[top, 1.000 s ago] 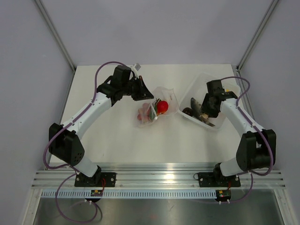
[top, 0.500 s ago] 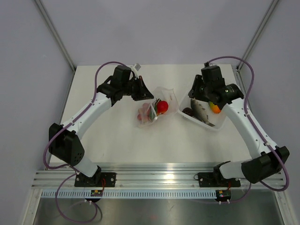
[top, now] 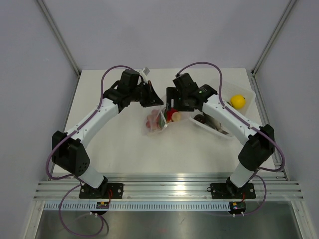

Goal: Place the food in the zip-top bag and seal the zipper
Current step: Place the fake vegetable in the zipper food storage bag, then pick up the fake fruit from the bin.

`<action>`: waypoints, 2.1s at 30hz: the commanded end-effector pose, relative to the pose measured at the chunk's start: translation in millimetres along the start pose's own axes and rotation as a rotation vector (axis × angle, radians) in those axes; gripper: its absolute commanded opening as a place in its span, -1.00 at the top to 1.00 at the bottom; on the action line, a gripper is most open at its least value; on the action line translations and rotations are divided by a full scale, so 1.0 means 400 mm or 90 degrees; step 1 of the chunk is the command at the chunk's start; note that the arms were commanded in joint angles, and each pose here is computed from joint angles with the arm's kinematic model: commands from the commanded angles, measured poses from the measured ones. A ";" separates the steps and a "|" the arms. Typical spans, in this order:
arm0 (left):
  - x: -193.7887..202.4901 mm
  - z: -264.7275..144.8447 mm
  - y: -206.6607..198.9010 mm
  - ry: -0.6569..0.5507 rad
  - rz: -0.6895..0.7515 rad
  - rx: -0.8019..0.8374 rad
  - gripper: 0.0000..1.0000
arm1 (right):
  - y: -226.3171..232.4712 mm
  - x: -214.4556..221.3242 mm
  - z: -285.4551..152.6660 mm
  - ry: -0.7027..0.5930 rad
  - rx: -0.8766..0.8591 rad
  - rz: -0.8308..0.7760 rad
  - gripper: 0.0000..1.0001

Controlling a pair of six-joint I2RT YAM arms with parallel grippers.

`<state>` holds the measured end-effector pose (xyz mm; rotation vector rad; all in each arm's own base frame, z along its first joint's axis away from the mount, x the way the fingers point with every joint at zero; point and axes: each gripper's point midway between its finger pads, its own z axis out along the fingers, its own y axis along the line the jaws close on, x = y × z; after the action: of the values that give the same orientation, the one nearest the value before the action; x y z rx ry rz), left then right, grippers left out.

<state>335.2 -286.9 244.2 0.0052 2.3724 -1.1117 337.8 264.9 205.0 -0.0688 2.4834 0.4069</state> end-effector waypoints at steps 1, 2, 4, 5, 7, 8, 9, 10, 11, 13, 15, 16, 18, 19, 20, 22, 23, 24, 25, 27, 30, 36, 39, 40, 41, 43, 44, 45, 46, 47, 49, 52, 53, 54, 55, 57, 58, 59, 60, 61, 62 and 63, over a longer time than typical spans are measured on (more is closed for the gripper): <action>-0.028 -0.032 -0.060 -0.029 0.031 0.043 1.00 | 0.014 -0.056 -0.065 -0.057 -0.005 -0.011 -0.70; -0.027 -0.032 -0.057 -0.029 0.030 0.041 1.00 | -0.008 -0.074 -0.071 -0.081 0.018 -0.007 -0.71; -0.026 -0.031 -0.056 -0.028 0.031 0.041 1.00 | -0.044 -0.091 -0.098 -0.103 0.039 0.002 -0.64; -0.026 -0.032 -0.055 -0.027 0.031 0.040 1.00 | -0.065 -0.098 -0.102 -0.109 0.050 0.013 -0.61; -0.025 -0.032 -0.054 -0.028 0.032 0.039 1.00 | -0.135 -0.113 -0.110 -0.120 0.069 0.050 -0.51; -0.026 -0.033 -0.055 -0.029 0.032 0.039 1.00 | -0.161 -0.113 -0.113 -0.121 0.075 0.065 -0.47; -0.026 -0.035 -0.056 -0.029 0.034 0.040 1.00 | -0.220 -0.107 -0.111 -0.118 0.096 0.089 -0.42; -0.026 -0.034 -0.053 -0.030 0.034 0.037 1.00 | -0.245 -0.102 -0.109 -0.118 0.106 0.100 -0.39; -0.026 -0.036 -0.054 -0.031 0.034 0.037 1.00 | -0.273 -0.098 -0.107 -0.119 0.119 0.110 -0.35; -0.024 -0.037 -0.054 -0.031 0.036 0.036 1.00 | -0.349 -0.069 -0.094 -0.105 0.153 0.136 -0.34; -0.026 -0.038 -0.053 -0.032 0.037 0.035 1.00 | -0.394 -0.029 -0.064 -0.077 0.170 0.147 -0.34; -0.026 -0.037 -0.053 -0.031 0.037 0.035 1.00 | -0.427 -0.019 -0.052 -0.068 0.182 0.162 -0.34; -0.028 -0.037 -0.054 -0.033 0.036 0.035 1.00 | -0.448 0.027 -0.002 -0.025 0.171 0.178 -0.36; -0.027 -0.037 -0.054 -0.031 0.037 0.035 1.00 | -0.463 0.025 0.013 -0.026 0.165 0.192 -0.37; -0.027 -0.037 -0.053 -0.031 0.036 0.034 1.00 | -0.457 0.037 0.031 -0.011 0.146 0.200 -0.39; -0.025 -0.038 -0.053 -0.030 0.036 0.034 1.00 | -0.463 0.058 0.072 0.010 0.137 0.206 -0.46; -0.028 -0.039 -0.056 -0.031 0.038 0.035 1.00 | -0.465 0.069 0.092 0.024 0.135 0.210 -0.49; -0.028 -0.039 -0.055 -0.031 0.038 0.035 1.00 | -0.466 0.069 0.103 0.025 0.135 0.208 -0.51; -0.029 -0.038 -0.056 -0.030 0.039 0.034 1.00 | -0.464 0.063 0.113 0.021 0.128 0.208 -0.55; -0.032 -0.040 -0.057 -0.030 0.042 0.031 1.00 | -0.457 0.061 0.134 0.029 0.114 0.211 -0.58; -0.033 -0.040 -0.055 -0.029 0.044 0.027 1.00 | -0.451 0.048 0.148 0.028 0.105 0.212 -0.62; -0.033 -0.039 -0.052 -0.029 0.042 0.023 1.00 | -0.461 0.060 0.198 0.054 0.110 0.211 -0.63; -0.033 -0.040 -0.051 -0.030 0.043 0.022 1.00 | -0.473 0.097 0.228 0.076 0.116 0.214 -0.59; -0.032 -0.039 -0.049 -0.029 0.043 0.020 1.00 | -0.477 0.103 0.238 0.079 0.115 0.216 -0.58; -0.032 -0.039 -0.050 -0.030 0.043 0.021 1.00 | -0.483 0.127 0.251 0.095 0.119 0.218 -0.58; -0.030 -0.038 -0.049 -0.027 0.041 0.021 1.00 | -0.488 0.141 0.264 0.101 0.122 0.221 -0.53; -0.031 -0.036 -0.048 -0.028 0.040 0.021 1.00 | -0.497 0.152 0.270 0.107 0.130 0.225 -0.50; -0.030 -0.038 -0.051 -0.027 0.041 0.024 1.00 | -0.499 0.157 0.270 0.109 0.135 0.225 -0.46; -0.030 -0.037 -0.049 -0.028 0.041 0.022 1.00 | -0.504 0.158 0.268 0.108 0.139 0.225 -0.34; -0.030 -0.038 -0.049 -0.028 0.041 0.022 1.00 | -0.513 0.154 0.264 0.102 0.149 0.225 -0.28; -0.030 -0.041 -0.050 -0.029 0.042 0.022 1.00 | -0.519 0.145 0.244 0.092 0.159 0.222 -0.06; -0.029 -0.039 -0.047 -0.028 0.040 0.021 1.00 | -0.535 0.118 0.201 0.066 0.183 0.215 0.09; -0.028 -0.038 -0.047 -0.028 0.039 0.021 1.00 | -0.536 0.096 0.175 0.044 0.188 0.211 0.11; -0.028 -0.038 -0.047 -0.027 0.039 0.021 1.00 | -0.535 0.086 0.159 0.034 0.189 0.211 0.11; -0.027 -0.037 -0.047 -0.026 0.039 0.022 1.00 | -0.535 0.082 0.141 0.031 0.192 0.209 0.12; -0.028 -0.036 -0.047 -0.027 0.039 0.023 1.00 | -0.528 0.045 0.090 -0.006 0.192 0.206 0.12; -0.029 -0.036 -0.049 -0.028 0.039 0.025 1.00 | -0.528 0.041 0.069 -0.010 0.193 0.205 0.13; -0.027 -0.035 -0.048 -0.025 0.038 0.025 1.00 | -0.514 0.010 0.034 -0.038 0.184 0.201 0.13; -0.028 -0.035 -0.048 -0.026 0.038 0.024 1.00 | -0.507 0.001 0.017 -0.044 0.179 0.200 0.13; -0.027 -0.035 -0.048 -0.025 0.038 0.025 1.00 | -0.501 0.000 -0.002 -0.042 0.175 0.201 0.13; -0.029 -0.037 -0.051 -0.027 0.039 0.026 1.00 | -0.475 -0.032 -0.037 -0.065 0.150 0.199 0.14; -0.028 -0.037 -0.050 -0.027 0.040 0.025 1.00 | -0.459 -0.042 -0.054 -0.073 0.132 0.198 0.14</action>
<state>332.4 -284.3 241.8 0.0245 2.3892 -1.0918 364.6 82.3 131.5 0.4485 2.5054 0.2211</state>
